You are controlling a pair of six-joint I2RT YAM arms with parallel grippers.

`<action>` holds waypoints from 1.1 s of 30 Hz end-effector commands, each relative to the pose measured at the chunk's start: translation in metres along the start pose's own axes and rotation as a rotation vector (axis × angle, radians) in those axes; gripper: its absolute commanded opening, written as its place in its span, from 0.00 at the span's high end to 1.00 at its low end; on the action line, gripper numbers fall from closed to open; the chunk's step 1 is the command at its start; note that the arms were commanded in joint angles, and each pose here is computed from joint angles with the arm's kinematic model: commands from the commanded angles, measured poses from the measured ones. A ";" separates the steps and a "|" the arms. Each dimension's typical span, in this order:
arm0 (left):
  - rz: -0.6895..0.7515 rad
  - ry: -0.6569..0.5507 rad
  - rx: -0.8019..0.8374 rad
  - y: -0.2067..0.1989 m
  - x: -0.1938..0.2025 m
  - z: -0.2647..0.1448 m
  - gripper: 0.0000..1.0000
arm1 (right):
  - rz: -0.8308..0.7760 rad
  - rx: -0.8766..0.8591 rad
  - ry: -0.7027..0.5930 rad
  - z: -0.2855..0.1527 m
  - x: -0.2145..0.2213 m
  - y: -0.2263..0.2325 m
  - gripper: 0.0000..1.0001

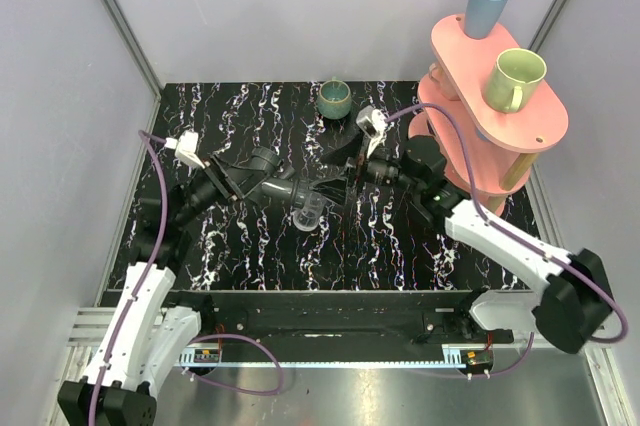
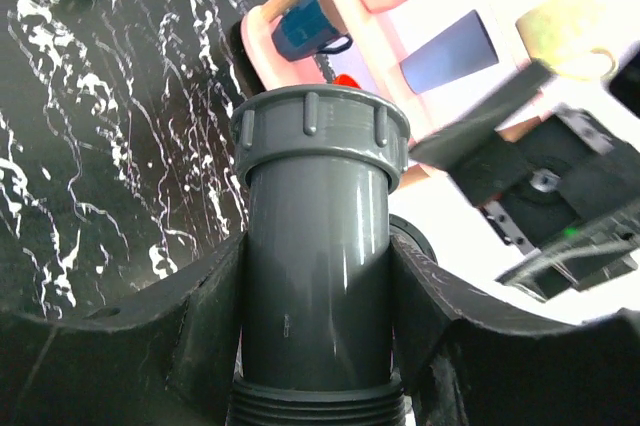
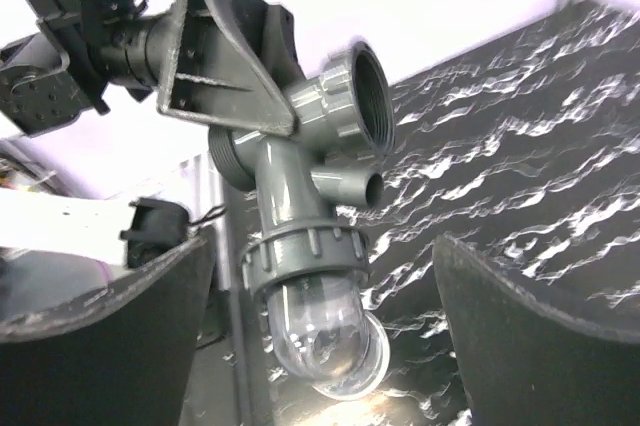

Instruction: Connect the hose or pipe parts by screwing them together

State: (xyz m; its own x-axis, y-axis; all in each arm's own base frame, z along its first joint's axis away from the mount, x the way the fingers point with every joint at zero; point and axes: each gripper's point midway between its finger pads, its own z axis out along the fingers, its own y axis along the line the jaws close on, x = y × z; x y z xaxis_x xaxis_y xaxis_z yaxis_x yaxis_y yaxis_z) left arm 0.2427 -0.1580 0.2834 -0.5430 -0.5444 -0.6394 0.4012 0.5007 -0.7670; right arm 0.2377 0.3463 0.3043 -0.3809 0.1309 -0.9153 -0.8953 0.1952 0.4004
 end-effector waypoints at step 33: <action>-0.283 0.056 -0.143 -0.021 -0.017 -0.005 1.00 | -1.001 0.065 0.209 0.039 0.069 0.020 0.03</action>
State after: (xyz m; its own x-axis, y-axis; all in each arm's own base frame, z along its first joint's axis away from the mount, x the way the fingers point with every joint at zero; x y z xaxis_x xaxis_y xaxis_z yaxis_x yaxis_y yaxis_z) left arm 0.2389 -0.1479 0.2630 -0.6909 -0.6296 -0.3554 -0.0130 0.5024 -0.8646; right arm 0.2094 0.3860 0.2492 0.5109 -0.3315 -0.7931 -0.7892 0.1850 -0.5857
